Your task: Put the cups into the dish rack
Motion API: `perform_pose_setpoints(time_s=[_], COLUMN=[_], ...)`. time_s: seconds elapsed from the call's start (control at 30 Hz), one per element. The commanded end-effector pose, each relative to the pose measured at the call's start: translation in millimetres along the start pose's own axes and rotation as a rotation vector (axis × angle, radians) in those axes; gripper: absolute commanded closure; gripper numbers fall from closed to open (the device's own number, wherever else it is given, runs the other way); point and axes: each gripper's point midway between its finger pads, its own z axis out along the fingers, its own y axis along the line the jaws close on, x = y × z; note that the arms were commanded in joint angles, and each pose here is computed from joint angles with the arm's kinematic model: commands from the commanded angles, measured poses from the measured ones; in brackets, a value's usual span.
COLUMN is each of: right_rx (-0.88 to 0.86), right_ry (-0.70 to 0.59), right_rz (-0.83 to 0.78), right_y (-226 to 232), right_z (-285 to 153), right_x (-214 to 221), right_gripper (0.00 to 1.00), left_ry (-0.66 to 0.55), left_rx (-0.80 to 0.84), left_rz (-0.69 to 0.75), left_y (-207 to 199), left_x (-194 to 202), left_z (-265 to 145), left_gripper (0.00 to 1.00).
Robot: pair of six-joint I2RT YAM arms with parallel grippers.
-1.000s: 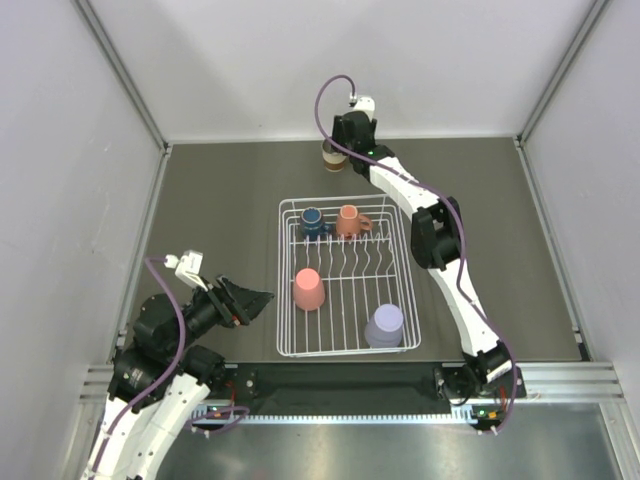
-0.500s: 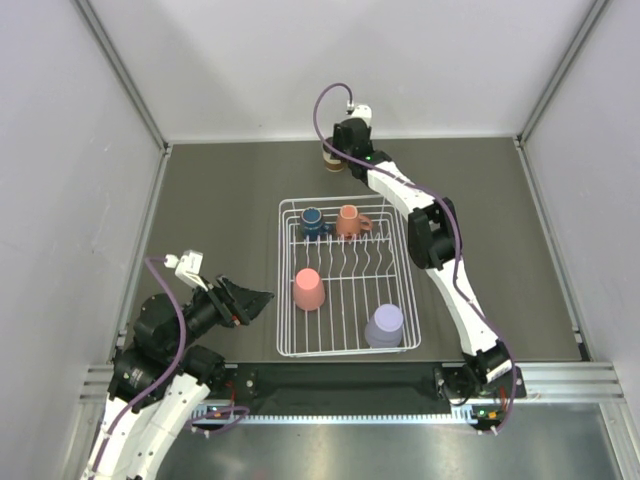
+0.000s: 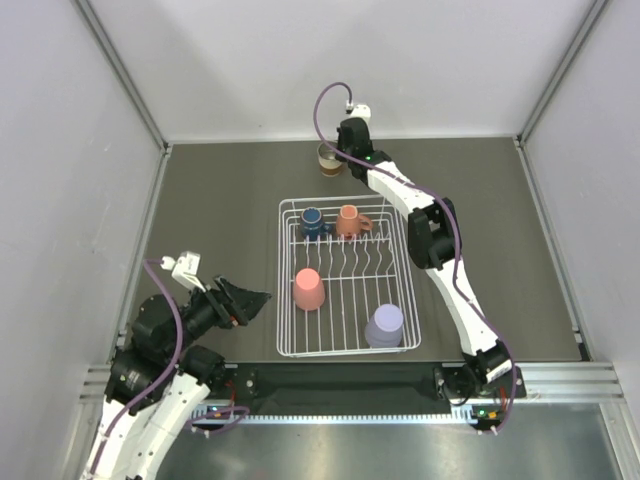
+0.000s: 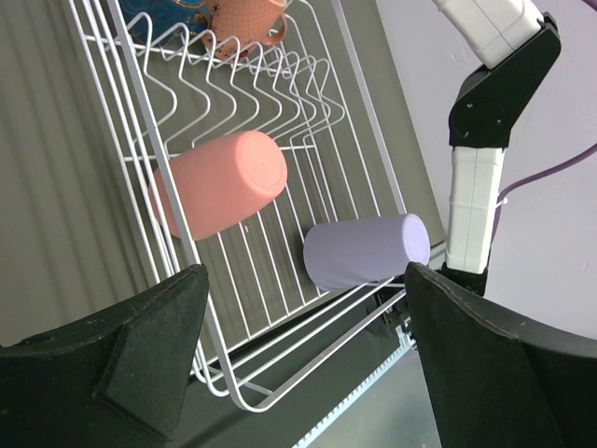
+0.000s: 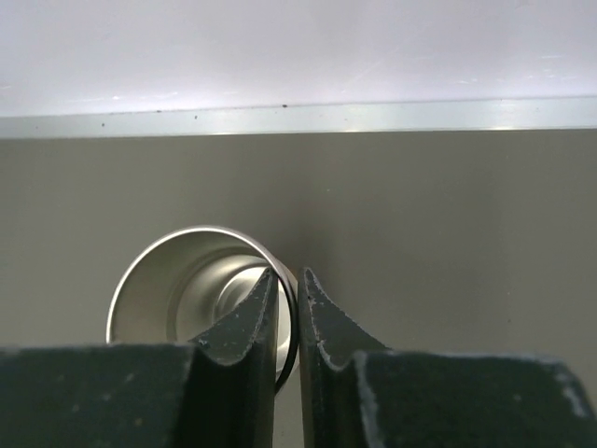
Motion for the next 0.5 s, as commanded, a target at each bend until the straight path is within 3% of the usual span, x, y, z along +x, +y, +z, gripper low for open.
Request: perform_pose_setpoints(time_s=[0.0, 0.17, 0.3, 0.33, 0.4, 0.47], right_rx=[-0.013, -0.024, -0.023, -0.036, -0.040, -0.088], right_ry=[-0.091, -0.141, -0.166, -0.208, -0.193, -0.265], right_rz=[0.021, 0.026, 0.053, 0.086, 0.115, 0.175], right_y=[2, 3, -7, -8, -14, -11], right_z=[-14, -36, -64, -86, -103, -151], right_x=[-51, -89, -121, -151, -152, -196], right_gripper=[0.92, 1.00, 1.00, 1.00, 1.00, 1.00], left_ry=[-0.039, -0.043, -0.047, -0.047, -0.049, -0.062], left_rx=[0.007, 0.001, 0.013, 0.016, 0.036, 0.053], left_rz=[0.013, -0.018, -0.072, -0.082, -0.109, -0.139], left_y=[-11, -18, -27, -29, -37, -43], left_x=[-14, -19, -23, -23, -26, -28], left_z=[-8, -13, -19, -21, -25, -31], left_gripper=[0.09, 0.09, 0.09, 0.09, 0.08, 0.06])
